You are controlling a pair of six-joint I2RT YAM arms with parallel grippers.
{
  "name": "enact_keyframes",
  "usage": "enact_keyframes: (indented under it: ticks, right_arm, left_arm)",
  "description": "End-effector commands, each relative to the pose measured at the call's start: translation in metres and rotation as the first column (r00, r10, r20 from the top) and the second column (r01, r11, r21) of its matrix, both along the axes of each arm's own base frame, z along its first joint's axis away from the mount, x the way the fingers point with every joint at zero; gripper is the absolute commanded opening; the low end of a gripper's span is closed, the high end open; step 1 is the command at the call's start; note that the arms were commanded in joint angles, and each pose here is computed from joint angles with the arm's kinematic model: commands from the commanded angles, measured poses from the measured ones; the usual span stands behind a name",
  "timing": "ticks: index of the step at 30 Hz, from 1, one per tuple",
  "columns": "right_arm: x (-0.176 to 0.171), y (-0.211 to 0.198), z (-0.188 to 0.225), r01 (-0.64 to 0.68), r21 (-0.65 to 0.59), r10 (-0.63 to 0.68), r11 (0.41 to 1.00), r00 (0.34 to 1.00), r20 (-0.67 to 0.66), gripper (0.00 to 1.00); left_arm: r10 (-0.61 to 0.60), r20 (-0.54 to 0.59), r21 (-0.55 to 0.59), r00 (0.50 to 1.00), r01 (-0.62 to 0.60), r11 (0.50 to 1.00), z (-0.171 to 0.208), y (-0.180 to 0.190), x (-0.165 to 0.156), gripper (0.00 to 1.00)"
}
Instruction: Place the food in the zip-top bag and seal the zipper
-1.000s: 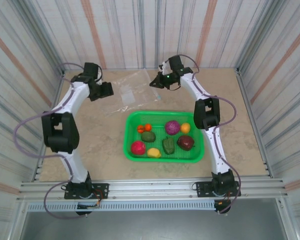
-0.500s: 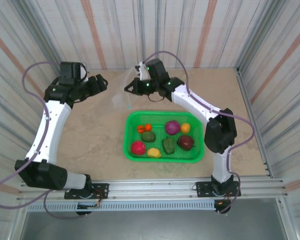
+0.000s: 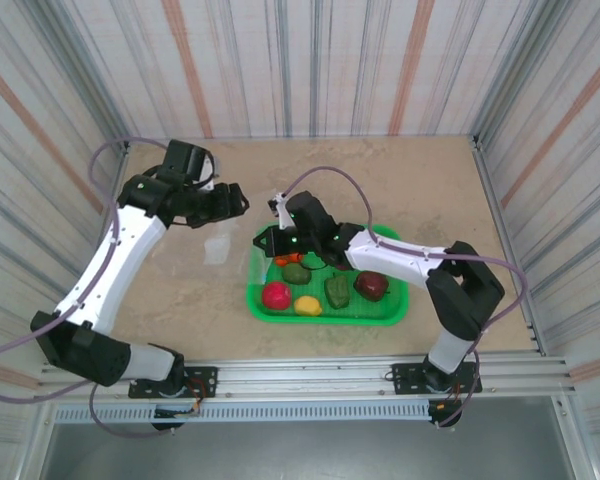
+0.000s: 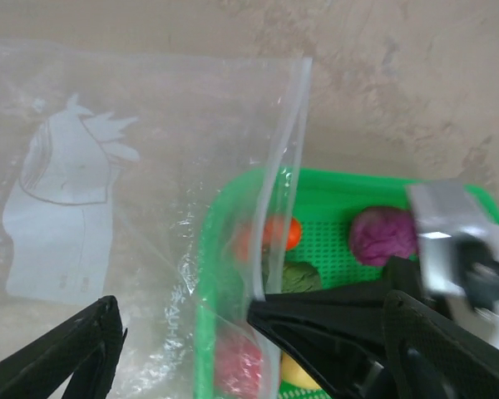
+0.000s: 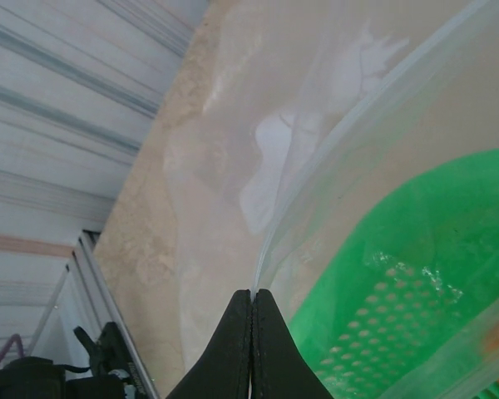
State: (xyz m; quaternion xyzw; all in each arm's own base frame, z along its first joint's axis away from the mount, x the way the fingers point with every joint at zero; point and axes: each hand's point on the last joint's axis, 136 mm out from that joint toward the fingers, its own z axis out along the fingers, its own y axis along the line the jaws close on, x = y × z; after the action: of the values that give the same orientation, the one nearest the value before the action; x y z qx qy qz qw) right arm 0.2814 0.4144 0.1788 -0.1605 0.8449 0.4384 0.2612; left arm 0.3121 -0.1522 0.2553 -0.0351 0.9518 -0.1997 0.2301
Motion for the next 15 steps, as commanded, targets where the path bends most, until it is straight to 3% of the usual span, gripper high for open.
enact_keyframes:
  ticks: [1,6,15]
  right_arm:
    - [0.003,-0.004,0.03,0.013,0.094,-0.027,0.995,0.989,0.143,0.0]
    - [-0.003,-0.01,0.042,-0.005,0.124,-0.023,0.992,0.976,0.216,0.0]
    - [-0.007,-0.006,0.041,-0.025,0.119,-0.003,0.993,0.973,0.229,0.0]
  left_arm:
    - [-0.004,-0.062,0.075,0.998,0.008,0.997,-0.018,0.002,-0.007,0.83]
    - [-0.041,-0.098,0.1,0.994,0.051,0.994,-0.03,-0.014,-0.007,0.82]
    - [-0.056,-0.157,0.09,0.986,0.071,0.993,-0.049,-0.034,0.002,0.81]
